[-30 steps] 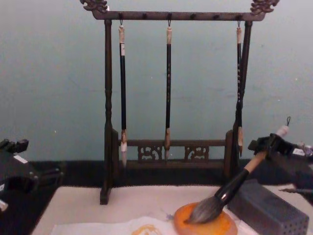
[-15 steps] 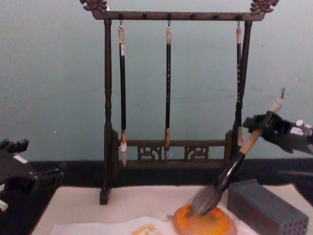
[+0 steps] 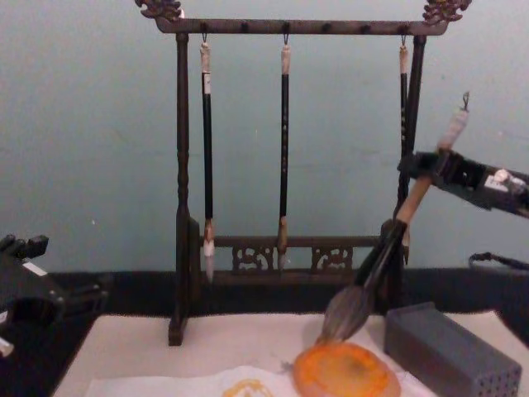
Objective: Pick up the brush from the inkstone, write on the paper, then place the brush back to its original position.
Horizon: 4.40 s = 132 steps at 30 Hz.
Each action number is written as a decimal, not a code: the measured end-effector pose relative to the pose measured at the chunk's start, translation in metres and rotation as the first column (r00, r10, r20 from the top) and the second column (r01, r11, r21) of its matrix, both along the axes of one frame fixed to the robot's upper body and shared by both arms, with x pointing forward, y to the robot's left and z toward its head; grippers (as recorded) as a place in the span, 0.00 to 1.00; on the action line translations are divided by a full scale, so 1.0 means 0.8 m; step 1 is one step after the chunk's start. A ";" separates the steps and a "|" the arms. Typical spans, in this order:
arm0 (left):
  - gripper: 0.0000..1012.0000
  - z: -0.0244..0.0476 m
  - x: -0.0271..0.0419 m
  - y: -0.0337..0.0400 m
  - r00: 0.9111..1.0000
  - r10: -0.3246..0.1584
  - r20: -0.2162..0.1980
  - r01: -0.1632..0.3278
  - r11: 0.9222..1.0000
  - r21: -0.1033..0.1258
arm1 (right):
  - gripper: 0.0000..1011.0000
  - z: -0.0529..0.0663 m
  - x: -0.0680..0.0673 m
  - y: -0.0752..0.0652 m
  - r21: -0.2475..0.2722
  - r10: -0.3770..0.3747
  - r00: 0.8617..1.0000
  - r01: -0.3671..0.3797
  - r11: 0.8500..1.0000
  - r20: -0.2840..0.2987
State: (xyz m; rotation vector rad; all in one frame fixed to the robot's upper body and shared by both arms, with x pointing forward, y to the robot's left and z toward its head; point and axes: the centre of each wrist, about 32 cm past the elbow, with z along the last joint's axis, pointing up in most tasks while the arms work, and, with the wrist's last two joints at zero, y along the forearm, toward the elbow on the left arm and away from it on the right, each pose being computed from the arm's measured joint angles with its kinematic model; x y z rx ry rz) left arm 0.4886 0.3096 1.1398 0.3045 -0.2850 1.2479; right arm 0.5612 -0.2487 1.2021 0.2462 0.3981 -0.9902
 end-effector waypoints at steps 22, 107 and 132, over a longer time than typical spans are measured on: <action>0.99 0.0000 0.0000 0.0000 1.000 0.000 0.000 0.000 1.000 0.000 | 0.17 0.020 -0.037 0.017 -0.280 0.202 0.954 -0.137 0.950 0.220; 0.99 0.0000 0.0000 0.0000 1.000 0.000 0.000 0.000 1.000 0.000 | 0.17 -0.009 -0.105 0.076 -0.416 0.602 0.757 -0.477 0.774 0.254; 0.99 0.0000 0.0000 0.0000 1.000 0.000 0.000 0.000 1.000 0.000 | 0.17 -0.012 -0.113 0.064 -0.443 0.613 0.756 -0.480 0.757 0.227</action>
